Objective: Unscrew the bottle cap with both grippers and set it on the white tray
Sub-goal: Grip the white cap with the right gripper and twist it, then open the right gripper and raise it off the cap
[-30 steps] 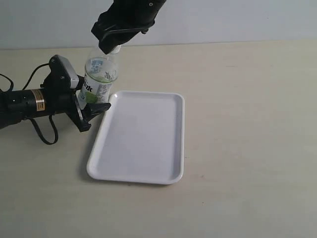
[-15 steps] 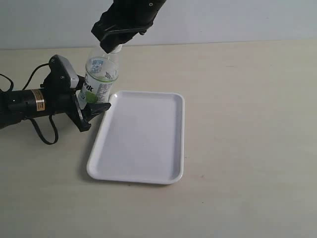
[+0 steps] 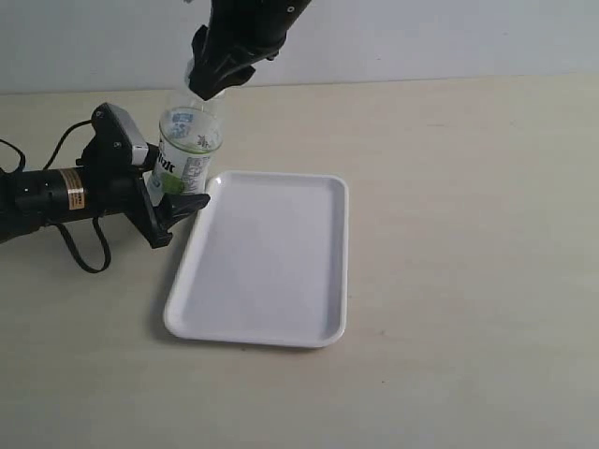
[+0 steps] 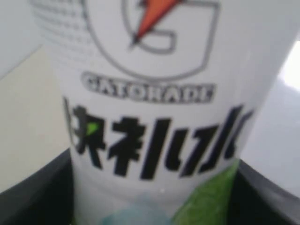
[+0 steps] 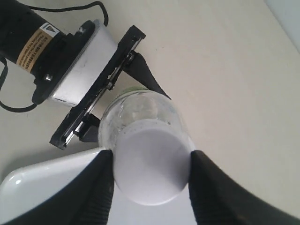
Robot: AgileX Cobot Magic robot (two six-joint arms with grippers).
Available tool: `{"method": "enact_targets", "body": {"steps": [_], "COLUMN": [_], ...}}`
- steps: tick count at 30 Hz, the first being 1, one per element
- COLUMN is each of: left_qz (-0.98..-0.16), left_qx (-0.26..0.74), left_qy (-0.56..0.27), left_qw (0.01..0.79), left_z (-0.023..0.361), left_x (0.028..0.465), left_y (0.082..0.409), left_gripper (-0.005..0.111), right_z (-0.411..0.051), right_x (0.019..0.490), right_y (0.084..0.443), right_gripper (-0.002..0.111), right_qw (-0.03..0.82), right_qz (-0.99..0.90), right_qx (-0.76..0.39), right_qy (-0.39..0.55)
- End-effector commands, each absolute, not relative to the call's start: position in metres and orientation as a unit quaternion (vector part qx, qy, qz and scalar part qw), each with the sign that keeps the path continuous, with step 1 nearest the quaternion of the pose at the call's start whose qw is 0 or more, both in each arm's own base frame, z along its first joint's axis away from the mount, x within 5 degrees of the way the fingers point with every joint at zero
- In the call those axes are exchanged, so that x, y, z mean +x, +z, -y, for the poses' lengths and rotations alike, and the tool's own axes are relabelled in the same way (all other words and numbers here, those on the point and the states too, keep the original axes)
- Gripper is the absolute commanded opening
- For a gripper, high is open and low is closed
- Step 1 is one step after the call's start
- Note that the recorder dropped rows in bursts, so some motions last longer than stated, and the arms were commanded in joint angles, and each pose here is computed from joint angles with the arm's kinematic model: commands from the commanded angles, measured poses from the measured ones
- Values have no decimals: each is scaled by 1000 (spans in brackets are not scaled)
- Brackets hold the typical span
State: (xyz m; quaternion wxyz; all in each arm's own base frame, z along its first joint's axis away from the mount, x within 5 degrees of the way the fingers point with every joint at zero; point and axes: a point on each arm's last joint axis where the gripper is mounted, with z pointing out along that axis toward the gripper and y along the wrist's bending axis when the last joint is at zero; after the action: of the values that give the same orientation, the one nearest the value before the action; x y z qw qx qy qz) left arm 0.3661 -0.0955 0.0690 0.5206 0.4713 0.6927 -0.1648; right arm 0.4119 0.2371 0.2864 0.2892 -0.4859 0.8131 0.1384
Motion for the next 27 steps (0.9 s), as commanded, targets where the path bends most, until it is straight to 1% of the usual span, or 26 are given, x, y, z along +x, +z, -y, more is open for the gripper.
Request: {"method": "enact_targets", "body": {"steps": [1,14,21,27], "left_qz": [-690,-690,-688,-681], "left_qx": [467,466,468,459], "left_qy": [-177,-178,-179,-199], "left_qw": [524,525,524,535], "left_z": [99,99,99,101], "left_x": [365,365,365,364], "left_y": [75,75,75,79], "left_gripper": [0,0,0,0], "right_z": [-237,-238,-242,-244], "right_x": [414,413,409,407], "right_y": [289,289,290,291], "right_gripper": [0,0,0,0], "right_qw": [309,320,332,340], "right_qz": [-778,-689,-586,-537], "right_qx": [-536,-647,-737,-770], "right_qy": [110,67,57,55]}}
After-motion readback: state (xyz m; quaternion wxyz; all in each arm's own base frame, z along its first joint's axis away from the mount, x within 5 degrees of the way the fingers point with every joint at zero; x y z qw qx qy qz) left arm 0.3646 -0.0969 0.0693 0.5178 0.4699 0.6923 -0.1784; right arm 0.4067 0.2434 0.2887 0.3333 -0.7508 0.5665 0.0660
